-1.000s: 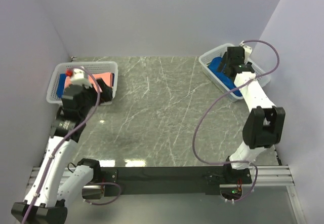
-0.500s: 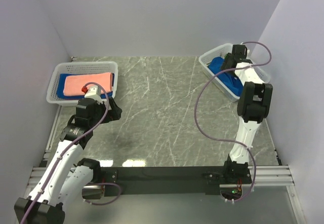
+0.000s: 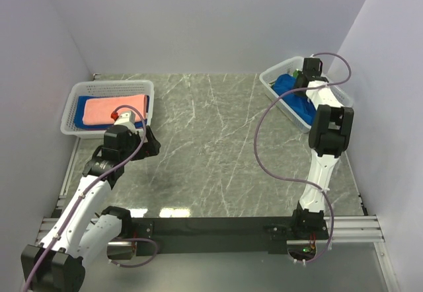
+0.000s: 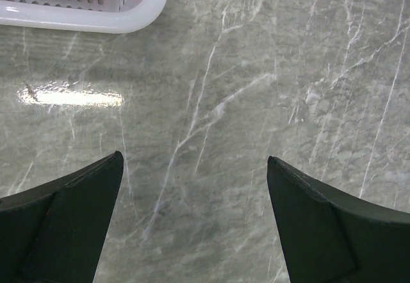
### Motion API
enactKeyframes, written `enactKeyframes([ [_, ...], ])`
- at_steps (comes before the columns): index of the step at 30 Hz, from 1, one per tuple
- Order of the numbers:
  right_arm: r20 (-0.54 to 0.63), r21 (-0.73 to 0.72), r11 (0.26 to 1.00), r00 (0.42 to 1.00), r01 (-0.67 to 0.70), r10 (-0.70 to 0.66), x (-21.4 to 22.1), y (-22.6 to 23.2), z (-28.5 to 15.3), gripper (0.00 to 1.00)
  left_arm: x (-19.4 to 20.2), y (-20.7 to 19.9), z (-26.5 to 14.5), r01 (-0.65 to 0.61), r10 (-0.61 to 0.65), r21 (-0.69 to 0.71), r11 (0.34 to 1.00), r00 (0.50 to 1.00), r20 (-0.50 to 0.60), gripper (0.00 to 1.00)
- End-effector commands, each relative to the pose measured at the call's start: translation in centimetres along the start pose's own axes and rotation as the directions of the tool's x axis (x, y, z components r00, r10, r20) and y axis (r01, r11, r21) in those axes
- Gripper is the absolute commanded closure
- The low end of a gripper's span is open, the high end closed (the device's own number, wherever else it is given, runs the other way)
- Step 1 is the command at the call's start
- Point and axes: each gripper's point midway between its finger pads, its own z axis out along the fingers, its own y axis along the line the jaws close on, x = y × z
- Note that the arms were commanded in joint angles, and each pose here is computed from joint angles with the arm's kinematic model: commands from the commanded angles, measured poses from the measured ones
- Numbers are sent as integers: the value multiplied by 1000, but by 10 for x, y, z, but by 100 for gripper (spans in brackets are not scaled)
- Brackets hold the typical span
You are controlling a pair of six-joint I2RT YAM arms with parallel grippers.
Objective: Fold and stack the towels
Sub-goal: Grab crumpled towel
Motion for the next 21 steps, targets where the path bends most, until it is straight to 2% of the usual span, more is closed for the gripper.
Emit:
enactKeyframes([
  [1, 259, -19, 1000, 966, 4, 1, -90, 3, -72, 100, -16, -9, -1, 6, -7, 29, 1000, 999, 48, 1],
  [5, 449, -16, 1000, 893, 18, -8, -147, 12, -151, 100, -15, -8, -1, 4, -5, 30, 1000, 999, 42, 1],
  [8, 537, 13, 1000, 843, 27, -30, -173, 16, -192, 100, -15, -7, -1, 5, -7, 29, 1000, 999, 45, 1],
  [12, 660, -47, 994, 750, 103, -47, -211, 44, -266, 100, -18, -8, -2, 4, -6, 31, 1000, 999, 54, 1],
  [18, 757, -174, 930, 648, 324, -84, -215, 115, -362, 100, -20, -8, -5, 5, -7, 34, 999, 998, 69, 1],
  [21, 772, -245, 871, 629, 425, -90, -191, 153, -401, 100, -22, -9, -7, 6, -9, 41, 999, 997, 78, 1],
])
